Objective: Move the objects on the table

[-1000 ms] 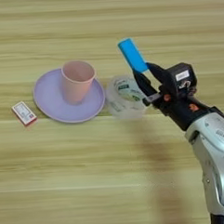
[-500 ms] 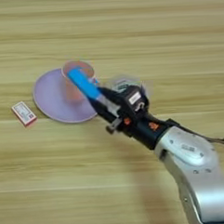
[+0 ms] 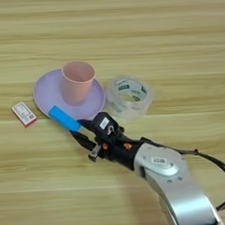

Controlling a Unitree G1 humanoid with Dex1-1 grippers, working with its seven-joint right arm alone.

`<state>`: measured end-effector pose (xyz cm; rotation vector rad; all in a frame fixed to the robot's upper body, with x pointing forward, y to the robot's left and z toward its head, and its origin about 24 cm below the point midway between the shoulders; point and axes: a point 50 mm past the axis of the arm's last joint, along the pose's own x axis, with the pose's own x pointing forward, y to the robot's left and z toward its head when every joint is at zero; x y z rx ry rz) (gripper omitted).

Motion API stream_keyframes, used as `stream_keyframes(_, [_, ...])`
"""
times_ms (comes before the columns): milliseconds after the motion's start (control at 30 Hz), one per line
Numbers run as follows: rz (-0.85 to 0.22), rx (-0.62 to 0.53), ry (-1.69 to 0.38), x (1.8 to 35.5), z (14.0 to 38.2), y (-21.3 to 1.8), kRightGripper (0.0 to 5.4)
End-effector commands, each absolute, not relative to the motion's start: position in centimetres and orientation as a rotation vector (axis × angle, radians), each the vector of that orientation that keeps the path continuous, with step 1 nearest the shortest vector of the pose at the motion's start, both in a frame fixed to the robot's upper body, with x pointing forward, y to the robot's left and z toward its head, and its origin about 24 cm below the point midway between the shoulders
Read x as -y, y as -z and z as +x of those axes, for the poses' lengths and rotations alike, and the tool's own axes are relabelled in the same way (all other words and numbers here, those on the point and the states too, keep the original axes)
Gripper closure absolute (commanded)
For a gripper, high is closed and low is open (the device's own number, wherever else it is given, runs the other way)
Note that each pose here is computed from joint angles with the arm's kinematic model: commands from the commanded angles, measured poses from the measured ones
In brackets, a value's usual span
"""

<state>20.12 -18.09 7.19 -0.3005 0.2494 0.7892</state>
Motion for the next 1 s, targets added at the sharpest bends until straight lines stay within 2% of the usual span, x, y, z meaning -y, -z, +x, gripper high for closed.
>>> stream_keyframes(33, [-0.343,-0.203,-0.802,18.0,20.6,-8.1,3.99])
stream_keyframes(300, [-0.324,-0.272,-0.837,17.3,20.9,-6.2,3.99])
stream_keyframes(600, [-0.359,-0.313,-0.808,17.4,21.5,-4.9,3.99])
stream_keyframes(633, [-0.366,-0.316,-0.805,17.5,21.5,-4.8,3.71])
stream_keyframes(1000, [-0.361,-0.263,-0.802,17.7,21.4,-5.8,2.24])
